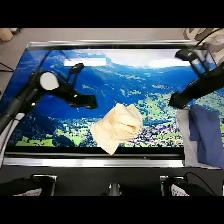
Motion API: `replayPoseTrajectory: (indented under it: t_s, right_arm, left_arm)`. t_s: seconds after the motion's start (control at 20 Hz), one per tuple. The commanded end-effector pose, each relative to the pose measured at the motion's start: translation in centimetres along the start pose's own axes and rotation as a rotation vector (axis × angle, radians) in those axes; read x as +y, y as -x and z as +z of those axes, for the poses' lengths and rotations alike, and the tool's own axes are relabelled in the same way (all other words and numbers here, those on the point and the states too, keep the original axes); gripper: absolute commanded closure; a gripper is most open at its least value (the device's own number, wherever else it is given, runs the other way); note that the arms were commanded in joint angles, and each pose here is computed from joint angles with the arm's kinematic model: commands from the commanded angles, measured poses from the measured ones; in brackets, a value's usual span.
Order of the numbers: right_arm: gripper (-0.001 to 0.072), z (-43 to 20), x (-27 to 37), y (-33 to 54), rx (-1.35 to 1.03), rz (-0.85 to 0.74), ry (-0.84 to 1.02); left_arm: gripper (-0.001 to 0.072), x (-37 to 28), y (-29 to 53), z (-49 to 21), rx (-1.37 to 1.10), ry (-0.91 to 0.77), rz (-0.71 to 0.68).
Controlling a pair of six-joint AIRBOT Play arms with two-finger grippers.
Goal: Fold the shirts.
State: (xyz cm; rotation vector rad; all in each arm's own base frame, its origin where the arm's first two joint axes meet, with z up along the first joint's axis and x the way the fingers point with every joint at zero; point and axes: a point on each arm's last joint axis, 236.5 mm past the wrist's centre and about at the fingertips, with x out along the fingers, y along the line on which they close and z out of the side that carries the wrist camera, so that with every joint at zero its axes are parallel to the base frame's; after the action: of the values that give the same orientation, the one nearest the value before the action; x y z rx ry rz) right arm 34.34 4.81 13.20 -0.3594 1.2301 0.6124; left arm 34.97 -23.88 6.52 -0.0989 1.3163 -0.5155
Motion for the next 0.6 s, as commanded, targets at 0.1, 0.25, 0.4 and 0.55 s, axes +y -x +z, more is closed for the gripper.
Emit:
replayPoseTrajectory:
  t_s: [0.1, 0.25, 0.4, 0.55]
  right_arm:
    - [0.0103, -1.7, 6.2, -8.0, -0.002, 0.336, -0.007]
    - [0.0098, -1.7, 8.1, -9.0, -0.051, 0.413, 0.037]
    - [0.0085, -0.1, 9.7, -8.4, -0.135, 0.488, 0.064]
    - [0.0080, 0.2, 9.5, -8.5, -0.145, 0.478, 0.059]
  left_arm:
    - [0.0037, 2.6, -4.0, -11.1, 0.179, 0.195, -0.046]
    - [0.0037, -1.0, -9.3, -15.7, 0.222, 0.281, -0.157]
    - [0.0037, -3.7, -12.0, -17.0, 0.210, 0.345, -0.214]
    - [0.0038, -5.9, -14.1, -17.1, 0.188, 0.360, -0.239]
